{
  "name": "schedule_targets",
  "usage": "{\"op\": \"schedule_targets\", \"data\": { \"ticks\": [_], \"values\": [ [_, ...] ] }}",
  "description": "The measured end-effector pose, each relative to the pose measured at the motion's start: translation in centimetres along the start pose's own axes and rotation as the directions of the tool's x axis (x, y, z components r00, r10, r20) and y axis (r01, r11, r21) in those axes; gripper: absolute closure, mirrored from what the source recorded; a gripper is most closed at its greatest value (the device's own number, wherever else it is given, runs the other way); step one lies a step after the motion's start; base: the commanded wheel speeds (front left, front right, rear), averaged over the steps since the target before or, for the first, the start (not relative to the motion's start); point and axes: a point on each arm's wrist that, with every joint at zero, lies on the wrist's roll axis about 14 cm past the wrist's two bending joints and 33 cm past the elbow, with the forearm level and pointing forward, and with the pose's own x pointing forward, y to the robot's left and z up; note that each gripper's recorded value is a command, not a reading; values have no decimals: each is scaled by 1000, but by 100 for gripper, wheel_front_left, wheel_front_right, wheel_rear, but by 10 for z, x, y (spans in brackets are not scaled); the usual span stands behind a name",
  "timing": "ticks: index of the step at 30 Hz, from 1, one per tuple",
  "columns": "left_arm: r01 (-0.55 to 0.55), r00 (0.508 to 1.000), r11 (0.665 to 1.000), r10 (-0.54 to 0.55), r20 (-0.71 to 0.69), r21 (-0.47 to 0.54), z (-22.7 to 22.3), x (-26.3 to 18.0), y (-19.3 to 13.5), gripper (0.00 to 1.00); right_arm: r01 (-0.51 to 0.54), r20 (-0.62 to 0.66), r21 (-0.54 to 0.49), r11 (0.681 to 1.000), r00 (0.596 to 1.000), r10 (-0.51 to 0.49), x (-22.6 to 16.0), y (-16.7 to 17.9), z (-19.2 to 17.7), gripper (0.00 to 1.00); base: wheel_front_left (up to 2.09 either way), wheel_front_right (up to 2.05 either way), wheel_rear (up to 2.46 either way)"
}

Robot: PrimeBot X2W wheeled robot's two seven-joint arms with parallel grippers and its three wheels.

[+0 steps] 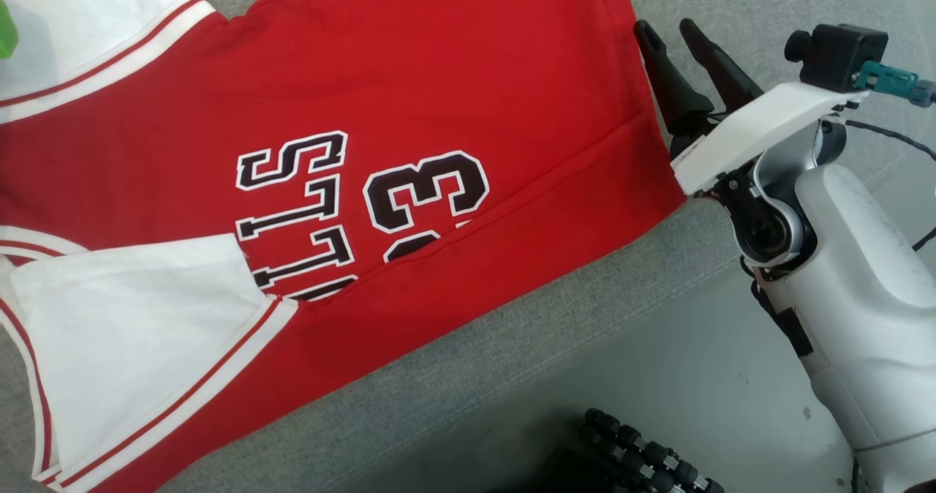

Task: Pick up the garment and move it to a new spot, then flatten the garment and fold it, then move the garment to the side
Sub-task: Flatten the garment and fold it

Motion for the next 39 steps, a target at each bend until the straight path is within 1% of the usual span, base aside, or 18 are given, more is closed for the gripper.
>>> {"op": "schedule_targets", "data": {
  "ticks": [5,11,14,16,23,26,27,29,30,31,32,33,34,39],
  "values": [
    [5,999,1000,-6,37,4,5,-3,-1,100,-26,3,-21,999,1000,26,11,8,8,0,0,0,0],
    [40,993,999,-42,107,15,14,-12,-8,100,-31,-8,-76,997,1000,30,34,8,23,0,0,0,0],
    [63,988,998,-66,142,23,21,-22,-12,100,-28,-38,-107,994,999,24,46,6,25,0,0,0,0],
    [72,983,997,-76,169,26,24,-32,-13,100,-31,-77,-105,994,997,23,60,9,22,0,0,0,0],
    [60,978,998,-62,198,17,24,-48,-5,100,-28,-173,-97,995,985,10,90,16,12,0,0,0,0],
    [60,978,998,-62,201,13,22,-51,-3,100,-35,-222,-116,993,975,9,98,19,7,0,0,0,0],
    [64,977,998,-65,201,12,21,-52,-4,100,-41,-242,-120,992,970,10,100,21,4,9,0,0,0],
    [64,977,998,-65,202,9,19,-54,-3,100,-49,-268,-135,990,963,11,103,23,0,42,0,0,0],
    [62,977,998,-63,201,9,19,-54,-2,100,-51,-275,-148,988,961,8,104,23,1,56,0,0,0],
    [62,977,998,-62,203,8,19,-55,-2,100,-51,-284,-158,986,959,4,105,22,1,64,0,0,0],
    [61,977,998,-61,203,6,19,-55,-2,100,-52,-288,-162,985,958,3,105,22,1,76,0,0,0],
    [62,977,998,-62,202,5,19,-56,-2,100,-53,-289,-167,984,957,3,106,23,1,91,0,0,0],
    [64,977,998,-64,203,6,19,-56,-2,100,-56,-288,-180,982,958,2,107,23,2,100,0,0,0],
    [75,969,997,-75,236,7,28,-63,-3,100,-63,-266,-200,978,964,8,107,27,7,100,0,0,0]
  ]
}}
